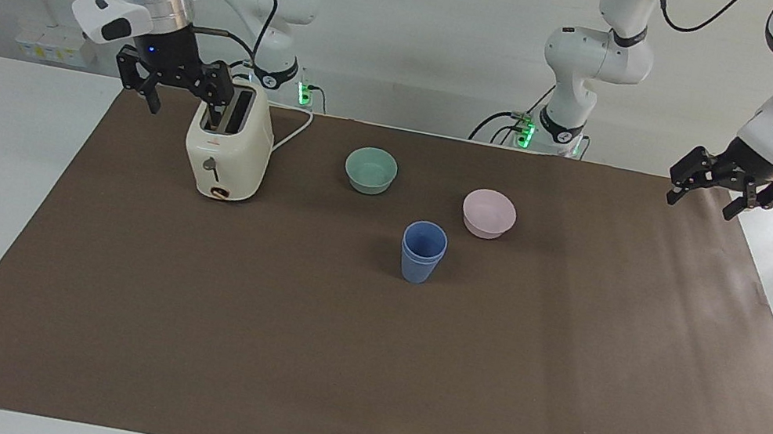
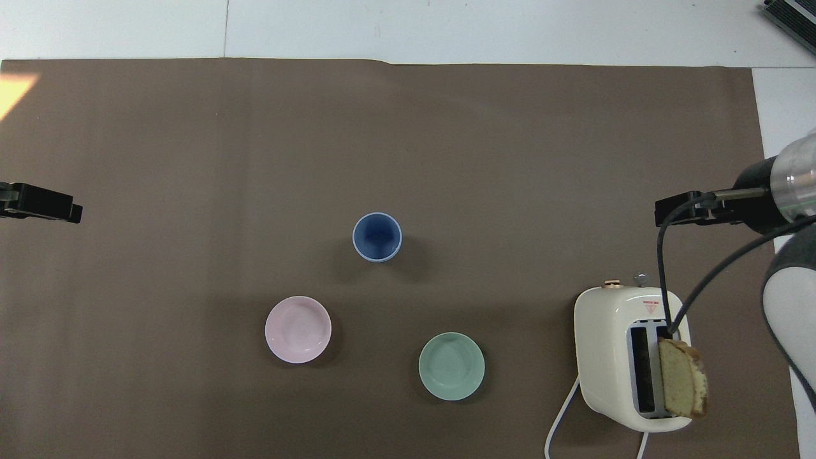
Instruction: Stack blue cups with both arms
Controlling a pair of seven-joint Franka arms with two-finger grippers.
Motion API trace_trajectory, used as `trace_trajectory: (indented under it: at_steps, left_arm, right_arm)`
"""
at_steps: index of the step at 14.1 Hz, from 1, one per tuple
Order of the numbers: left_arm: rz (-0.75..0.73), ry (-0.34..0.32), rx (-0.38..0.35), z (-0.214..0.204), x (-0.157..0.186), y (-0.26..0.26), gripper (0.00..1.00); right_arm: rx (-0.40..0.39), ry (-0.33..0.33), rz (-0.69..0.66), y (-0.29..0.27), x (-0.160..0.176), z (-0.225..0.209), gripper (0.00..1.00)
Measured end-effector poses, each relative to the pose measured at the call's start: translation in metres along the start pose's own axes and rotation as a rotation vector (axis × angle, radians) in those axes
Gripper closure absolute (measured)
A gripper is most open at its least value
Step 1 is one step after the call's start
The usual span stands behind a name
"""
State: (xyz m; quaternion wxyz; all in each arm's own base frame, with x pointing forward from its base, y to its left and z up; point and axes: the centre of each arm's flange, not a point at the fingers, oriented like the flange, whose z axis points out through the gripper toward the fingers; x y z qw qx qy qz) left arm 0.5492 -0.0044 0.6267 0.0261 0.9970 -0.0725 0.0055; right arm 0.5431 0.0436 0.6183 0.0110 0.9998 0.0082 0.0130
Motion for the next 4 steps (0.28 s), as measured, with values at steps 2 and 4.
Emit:
trace_trajectory:
  at_steps: [2, 4]
  left_arm:
    - [0.001, 0.0, 0.0, 0.0, 0.0001, 0.0008, 0.0]
    - [0.002, 0.0, 0.0, 0.0001, 0.0001, 0.001, 0.0]
  right_arm:
    - [-0.001, 0.004, 0.002, 0.0006, -0.0012, -0.0011, 0.0]
    - [-0.001, 0.006, 0.003, 0.0013, -0.0009, -0.001, 0.0]
